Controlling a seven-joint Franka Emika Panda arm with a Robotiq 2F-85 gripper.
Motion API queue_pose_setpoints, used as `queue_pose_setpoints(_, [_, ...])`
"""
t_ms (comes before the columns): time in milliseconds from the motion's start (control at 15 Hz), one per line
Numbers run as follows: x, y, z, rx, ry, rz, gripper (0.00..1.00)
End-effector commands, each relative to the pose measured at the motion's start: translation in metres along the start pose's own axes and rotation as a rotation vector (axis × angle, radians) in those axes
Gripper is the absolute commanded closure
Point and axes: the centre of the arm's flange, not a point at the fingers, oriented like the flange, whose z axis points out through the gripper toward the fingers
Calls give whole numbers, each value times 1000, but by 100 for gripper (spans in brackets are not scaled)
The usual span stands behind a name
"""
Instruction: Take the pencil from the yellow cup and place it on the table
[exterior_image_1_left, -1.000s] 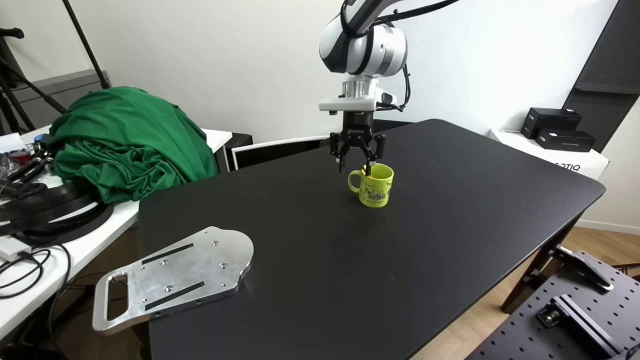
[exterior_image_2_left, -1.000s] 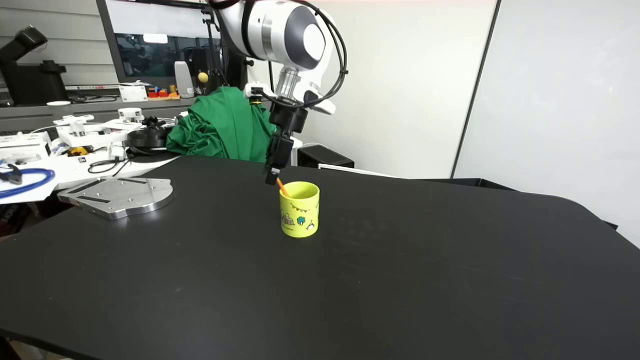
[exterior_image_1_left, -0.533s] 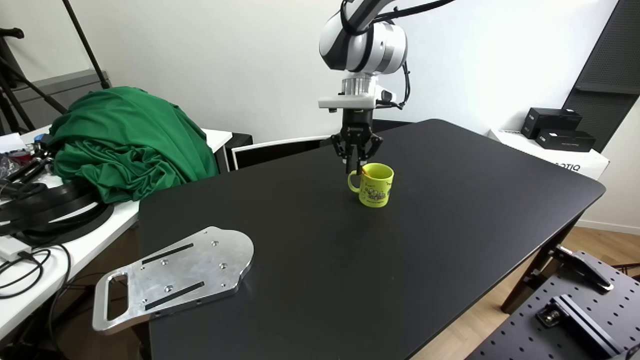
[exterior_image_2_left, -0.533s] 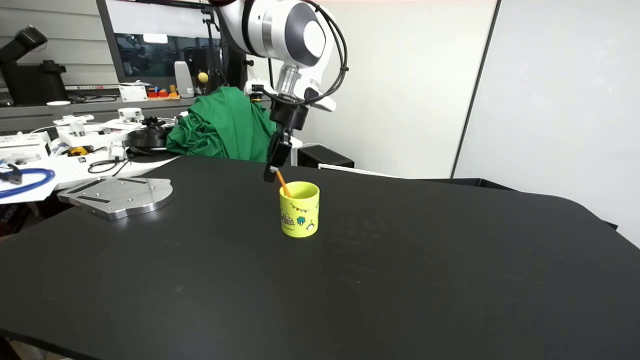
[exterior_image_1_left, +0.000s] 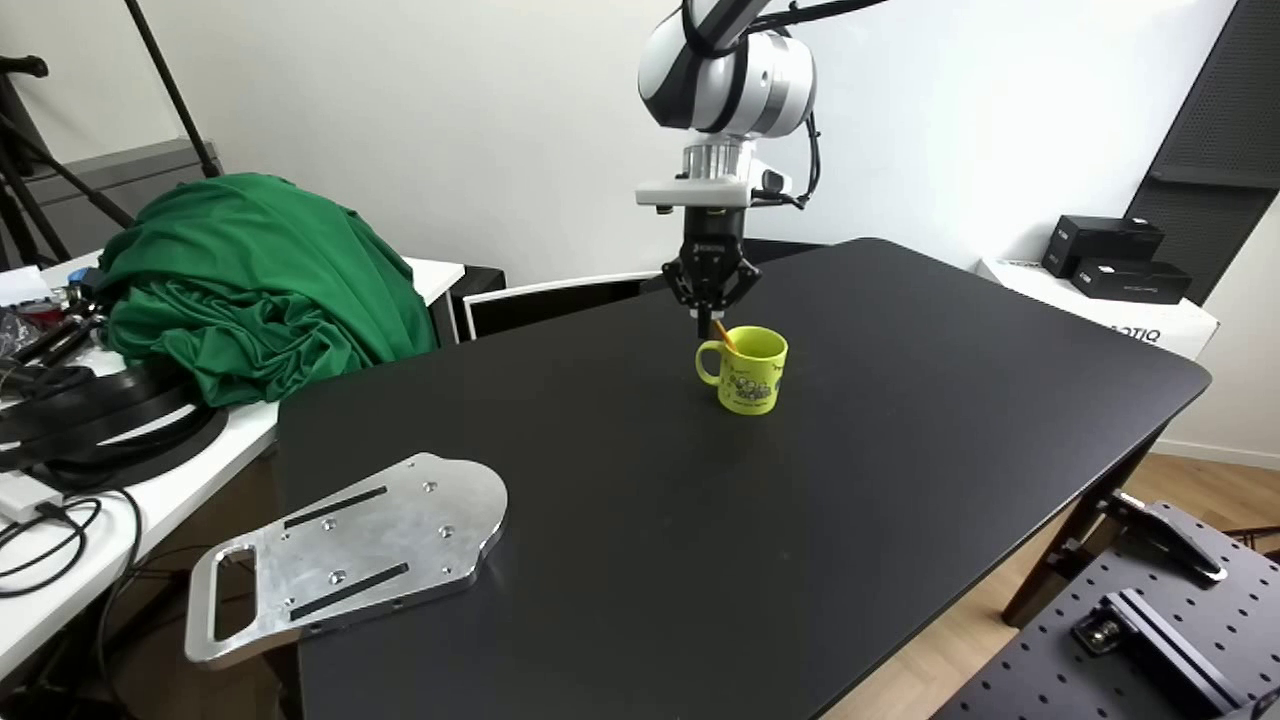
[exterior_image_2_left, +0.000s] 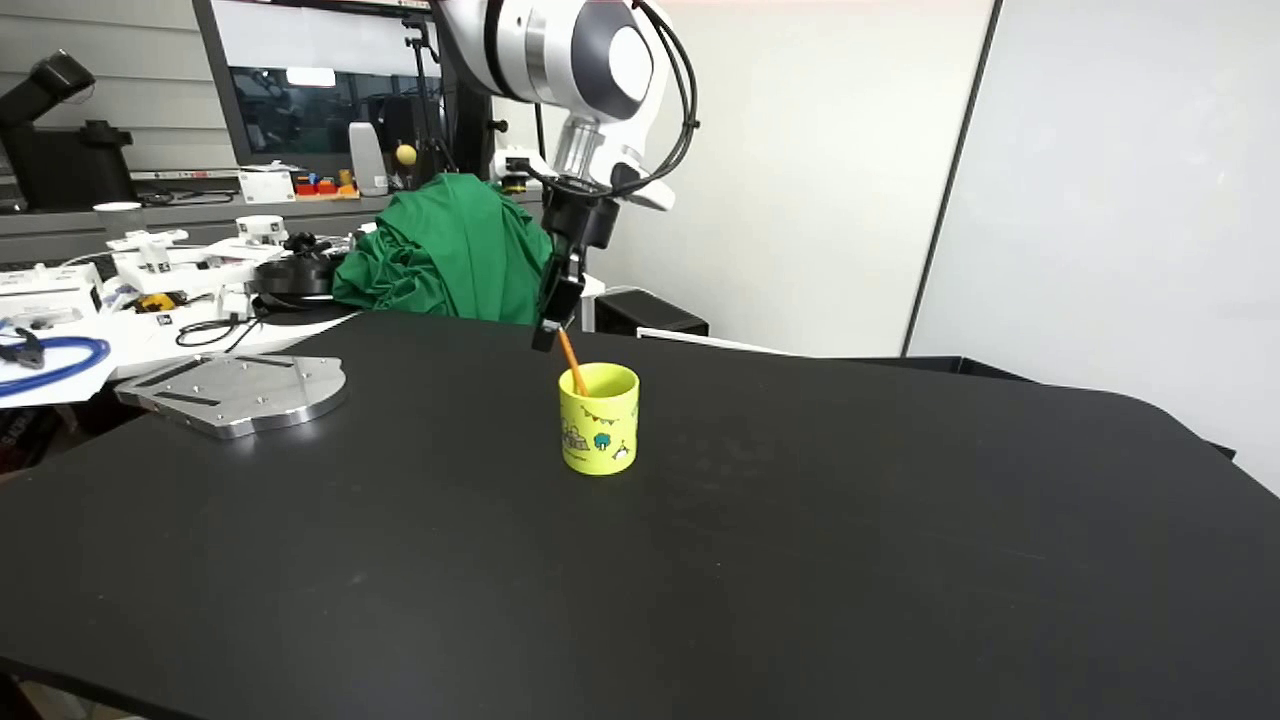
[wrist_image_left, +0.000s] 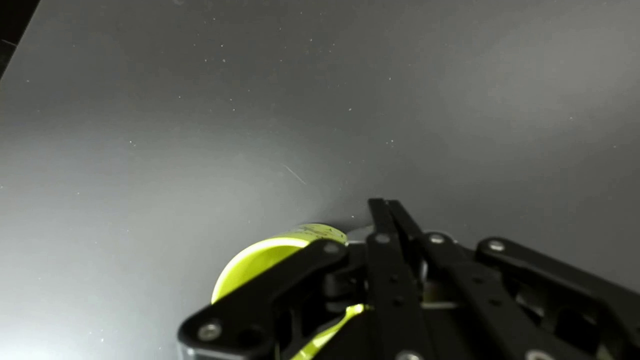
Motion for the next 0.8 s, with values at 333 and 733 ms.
queue_pose_setpoints(333, [27, 9, -25, 27, -31, 67, 38])
queue_pose_setpoints(733, [39, 15, -9, 18, -135, 103, 1])
